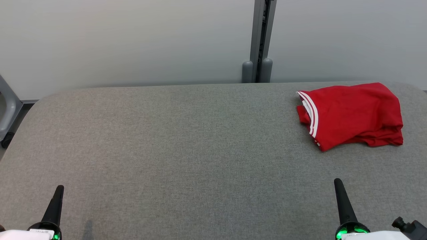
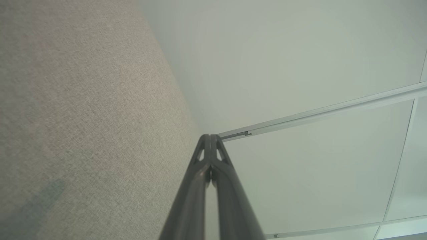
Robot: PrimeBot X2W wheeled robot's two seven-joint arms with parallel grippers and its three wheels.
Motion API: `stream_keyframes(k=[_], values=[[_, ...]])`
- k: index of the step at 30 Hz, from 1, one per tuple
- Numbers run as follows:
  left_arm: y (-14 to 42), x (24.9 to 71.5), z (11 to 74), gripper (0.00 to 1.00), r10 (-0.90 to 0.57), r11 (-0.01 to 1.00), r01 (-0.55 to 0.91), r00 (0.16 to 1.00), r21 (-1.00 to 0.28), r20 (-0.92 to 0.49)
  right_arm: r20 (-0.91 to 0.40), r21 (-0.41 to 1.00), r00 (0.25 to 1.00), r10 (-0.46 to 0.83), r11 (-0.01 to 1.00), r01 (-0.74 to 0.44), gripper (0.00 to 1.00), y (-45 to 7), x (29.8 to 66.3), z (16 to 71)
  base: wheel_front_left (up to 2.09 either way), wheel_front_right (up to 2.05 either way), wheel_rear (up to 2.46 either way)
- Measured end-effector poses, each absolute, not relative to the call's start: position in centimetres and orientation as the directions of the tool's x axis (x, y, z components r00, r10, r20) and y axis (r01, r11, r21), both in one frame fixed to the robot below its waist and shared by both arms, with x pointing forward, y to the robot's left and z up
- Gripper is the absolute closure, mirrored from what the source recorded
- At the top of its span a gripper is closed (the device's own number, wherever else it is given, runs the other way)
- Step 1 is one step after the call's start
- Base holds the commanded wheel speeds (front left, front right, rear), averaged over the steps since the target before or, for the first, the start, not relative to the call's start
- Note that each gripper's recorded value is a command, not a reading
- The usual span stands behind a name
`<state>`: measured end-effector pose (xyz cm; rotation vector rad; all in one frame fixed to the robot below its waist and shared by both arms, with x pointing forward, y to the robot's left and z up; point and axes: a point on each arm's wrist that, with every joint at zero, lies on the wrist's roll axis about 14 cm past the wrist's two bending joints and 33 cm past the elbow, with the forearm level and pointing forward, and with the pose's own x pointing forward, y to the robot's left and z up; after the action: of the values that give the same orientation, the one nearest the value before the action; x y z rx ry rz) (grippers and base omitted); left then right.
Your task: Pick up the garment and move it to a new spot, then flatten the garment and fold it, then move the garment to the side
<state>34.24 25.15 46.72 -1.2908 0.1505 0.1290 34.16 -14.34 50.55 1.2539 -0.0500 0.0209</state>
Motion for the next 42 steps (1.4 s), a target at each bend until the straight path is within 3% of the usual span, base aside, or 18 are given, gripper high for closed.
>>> stream_keyframes(k=[42], values=[[27.0,34.1,49.6,1.00,-0.015,0.006,-0.032,0.999,-0.999,-0.032,0.002,1.000,1.000,-0.008,0.017,-0.002,1.00,-12.9,34.0,50.3,0.00,0.00,0.00]])
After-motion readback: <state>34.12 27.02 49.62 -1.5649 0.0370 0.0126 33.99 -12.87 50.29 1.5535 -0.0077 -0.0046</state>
